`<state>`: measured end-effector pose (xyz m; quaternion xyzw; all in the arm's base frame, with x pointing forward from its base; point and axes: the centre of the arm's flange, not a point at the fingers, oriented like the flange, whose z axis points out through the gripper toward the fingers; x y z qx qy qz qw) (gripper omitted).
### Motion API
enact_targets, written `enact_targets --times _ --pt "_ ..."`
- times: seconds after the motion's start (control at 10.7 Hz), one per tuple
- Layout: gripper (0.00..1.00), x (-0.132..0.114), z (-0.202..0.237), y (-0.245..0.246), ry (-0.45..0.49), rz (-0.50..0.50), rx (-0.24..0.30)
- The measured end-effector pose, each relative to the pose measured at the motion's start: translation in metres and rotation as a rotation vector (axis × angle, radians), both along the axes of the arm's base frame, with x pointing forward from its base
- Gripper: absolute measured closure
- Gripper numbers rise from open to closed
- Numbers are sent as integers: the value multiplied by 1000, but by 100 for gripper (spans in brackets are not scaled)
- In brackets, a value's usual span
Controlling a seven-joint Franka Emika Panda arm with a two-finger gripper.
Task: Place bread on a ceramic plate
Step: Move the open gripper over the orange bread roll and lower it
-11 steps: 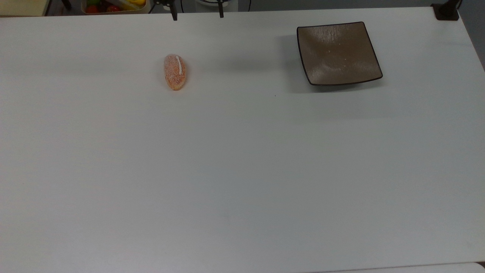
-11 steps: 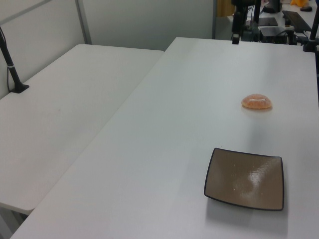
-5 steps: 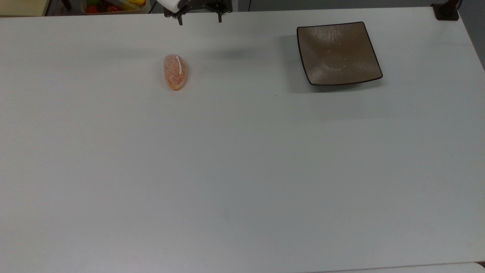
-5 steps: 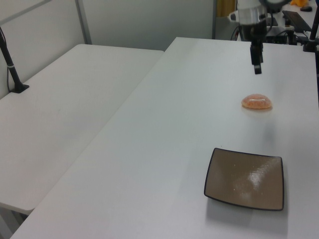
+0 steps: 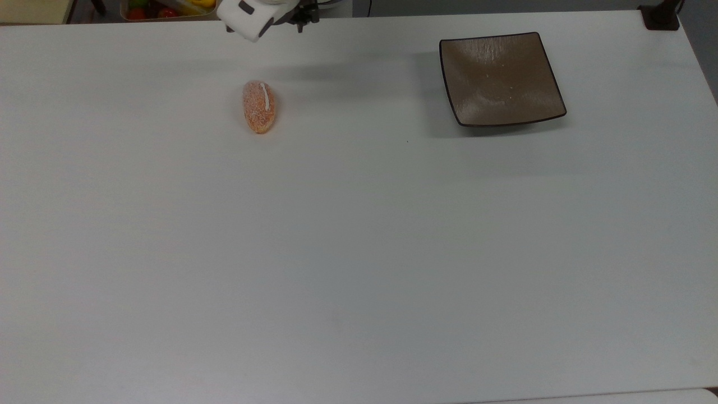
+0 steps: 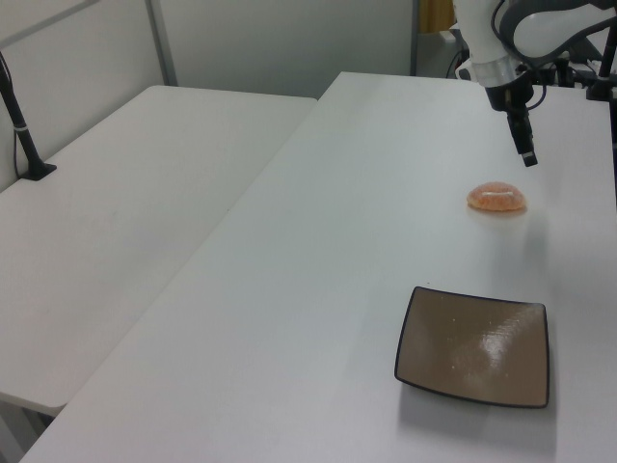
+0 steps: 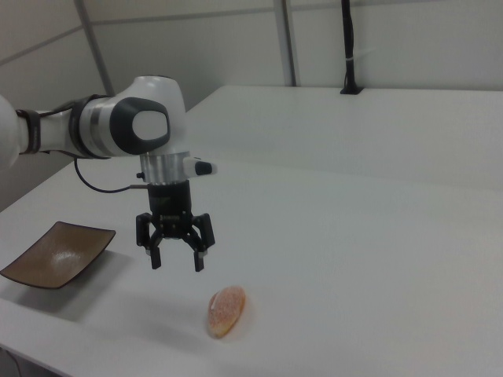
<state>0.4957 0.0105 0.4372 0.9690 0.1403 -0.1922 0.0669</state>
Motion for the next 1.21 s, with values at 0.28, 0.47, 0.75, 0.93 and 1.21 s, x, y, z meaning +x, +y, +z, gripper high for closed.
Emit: enact_targets --times 0.28,0.47,0.75,0.93,1.21 --pt "0 1 -21 -37 -51 12 34" --pt "0 2 -42 -51 -121 15 48" --pt "0 5 -57 -61 -220 49 66" --pt "0 2 -74 -59 -263 67 73" --pt "0 3 -95 -57 -274 77 76"
